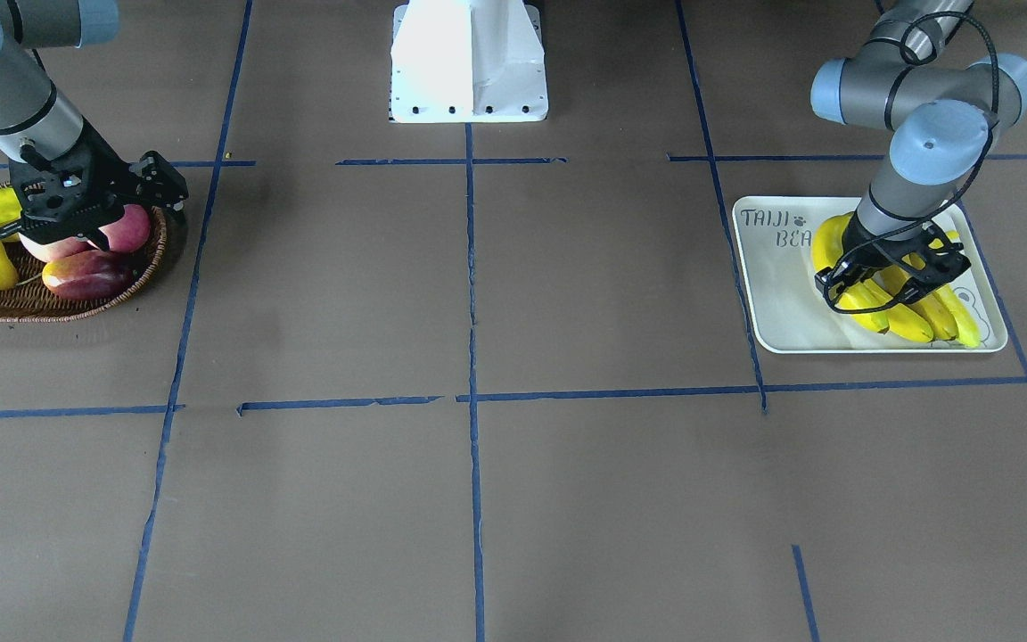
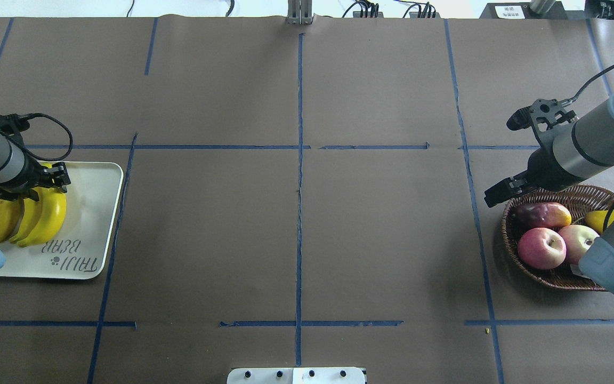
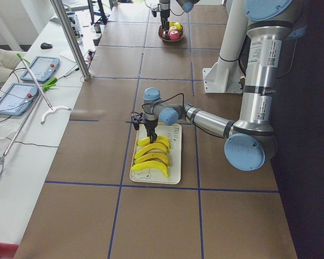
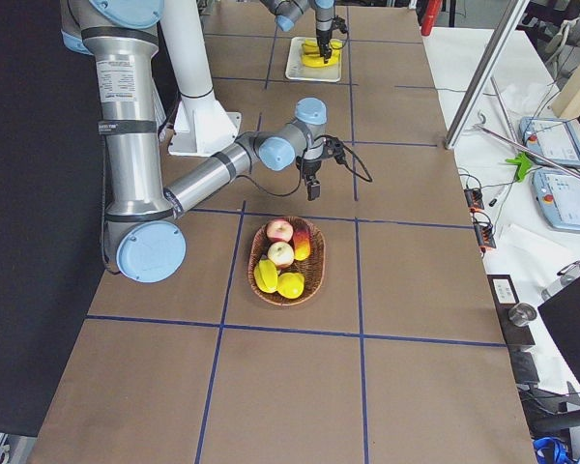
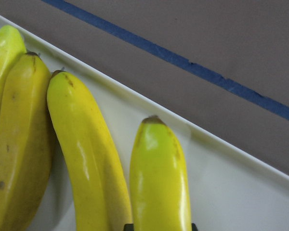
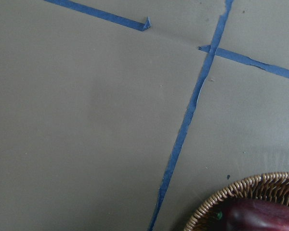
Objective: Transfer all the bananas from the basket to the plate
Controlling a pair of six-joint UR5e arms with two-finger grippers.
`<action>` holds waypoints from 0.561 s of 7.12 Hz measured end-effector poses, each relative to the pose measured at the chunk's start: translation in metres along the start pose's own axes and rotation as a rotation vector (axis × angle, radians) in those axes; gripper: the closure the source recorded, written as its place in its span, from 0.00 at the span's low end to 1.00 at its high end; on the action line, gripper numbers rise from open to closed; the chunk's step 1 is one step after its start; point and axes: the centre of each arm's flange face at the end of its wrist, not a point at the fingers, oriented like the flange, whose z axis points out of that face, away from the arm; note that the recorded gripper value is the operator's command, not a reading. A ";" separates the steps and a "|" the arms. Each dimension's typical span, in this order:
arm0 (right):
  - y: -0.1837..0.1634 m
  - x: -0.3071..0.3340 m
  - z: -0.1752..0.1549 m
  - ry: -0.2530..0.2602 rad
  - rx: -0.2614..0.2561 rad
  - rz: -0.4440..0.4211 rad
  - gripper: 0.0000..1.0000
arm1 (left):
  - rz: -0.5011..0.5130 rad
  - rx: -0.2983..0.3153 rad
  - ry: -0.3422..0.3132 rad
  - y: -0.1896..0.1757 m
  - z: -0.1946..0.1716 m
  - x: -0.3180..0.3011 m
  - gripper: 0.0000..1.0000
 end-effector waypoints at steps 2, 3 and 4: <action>0.000 0.004 0.000 0.003 0.000 0.005 0.00 | 0.044 -0.034 0.038 -0.019 -0.019 -0.013 0.00; 0.003 0.014 -0.001 0.013 -0.003 0.005 0.00 | 0.150 -0.042 0.049 -0.038 -0.033 -0.028 0.00; 0.009 0.035 -0.004 0.029 -0.007 -0.017 0.00 | 0.284 -0.045 0.038 -0.055 -0.042 -0.052 0.00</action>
